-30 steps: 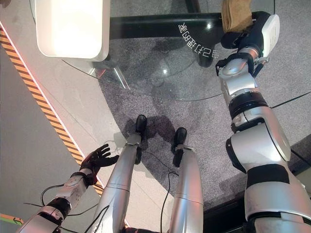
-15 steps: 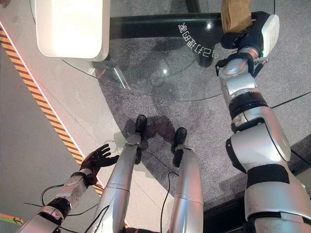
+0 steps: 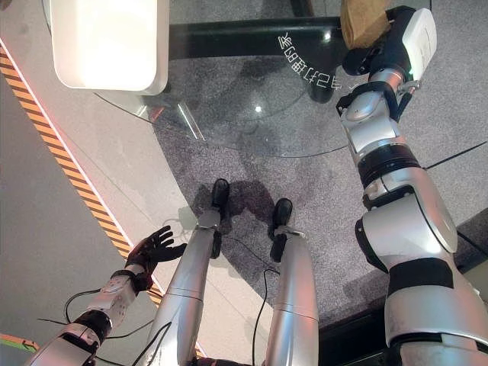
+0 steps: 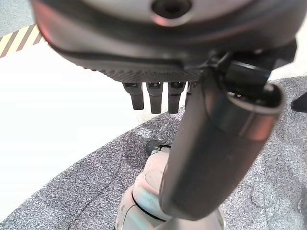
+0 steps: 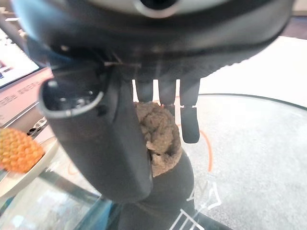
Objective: Wipe the table with a cloth and put it in the basket.
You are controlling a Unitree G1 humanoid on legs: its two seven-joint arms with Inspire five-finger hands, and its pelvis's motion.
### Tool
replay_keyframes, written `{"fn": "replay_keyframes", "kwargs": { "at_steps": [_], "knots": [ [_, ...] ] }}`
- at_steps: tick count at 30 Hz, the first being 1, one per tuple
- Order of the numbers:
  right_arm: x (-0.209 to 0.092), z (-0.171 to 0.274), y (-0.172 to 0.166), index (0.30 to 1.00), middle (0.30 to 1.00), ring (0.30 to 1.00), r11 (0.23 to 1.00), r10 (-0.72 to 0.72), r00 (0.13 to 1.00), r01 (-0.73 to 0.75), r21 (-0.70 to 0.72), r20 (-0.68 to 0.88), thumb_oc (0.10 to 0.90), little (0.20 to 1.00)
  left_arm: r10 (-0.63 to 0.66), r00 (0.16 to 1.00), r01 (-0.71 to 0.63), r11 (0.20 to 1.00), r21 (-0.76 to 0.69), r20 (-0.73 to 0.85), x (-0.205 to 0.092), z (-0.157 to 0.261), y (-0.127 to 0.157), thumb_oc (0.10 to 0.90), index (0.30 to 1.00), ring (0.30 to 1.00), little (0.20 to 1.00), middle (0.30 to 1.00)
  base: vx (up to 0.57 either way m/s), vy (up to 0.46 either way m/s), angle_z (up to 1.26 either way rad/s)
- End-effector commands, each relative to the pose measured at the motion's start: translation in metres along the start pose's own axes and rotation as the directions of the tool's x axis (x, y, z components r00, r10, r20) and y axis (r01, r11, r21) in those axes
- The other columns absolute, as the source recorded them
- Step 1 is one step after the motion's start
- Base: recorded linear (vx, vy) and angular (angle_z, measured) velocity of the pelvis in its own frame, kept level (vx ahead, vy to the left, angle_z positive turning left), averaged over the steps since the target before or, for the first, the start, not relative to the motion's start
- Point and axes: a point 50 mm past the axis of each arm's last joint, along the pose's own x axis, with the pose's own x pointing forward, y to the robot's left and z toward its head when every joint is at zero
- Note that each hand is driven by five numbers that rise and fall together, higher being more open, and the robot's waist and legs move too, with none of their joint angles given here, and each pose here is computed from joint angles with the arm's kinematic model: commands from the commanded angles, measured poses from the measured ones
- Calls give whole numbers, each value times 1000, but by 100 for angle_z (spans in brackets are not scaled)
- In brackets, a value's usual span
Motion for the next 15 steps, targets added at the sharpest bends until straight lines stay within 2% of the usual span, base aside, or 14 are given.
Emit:
{"fn": "replay_keyframes", "kwargs": {
  "at_steps": [1, 15],
  "knots": [
    [-5, 77, -2, 300, 300, 300, 999, 52, 935, -50, -17, 352, 100, 200, 22, 1000, -22, 1000, -13, -22, -6, -11, 7, 800, 900, 900, 900, 900, 0, 0, 0],
    [-26, 88, 26, 300, 300, 300, 980, 197, 886, -168, -106, 420, 100, 200, 13, 1000, -13, 1000, -6, -8, -5, -9, 5, 800, 900, 900, 900, 900, 0, 0, 0]
  ]
}}
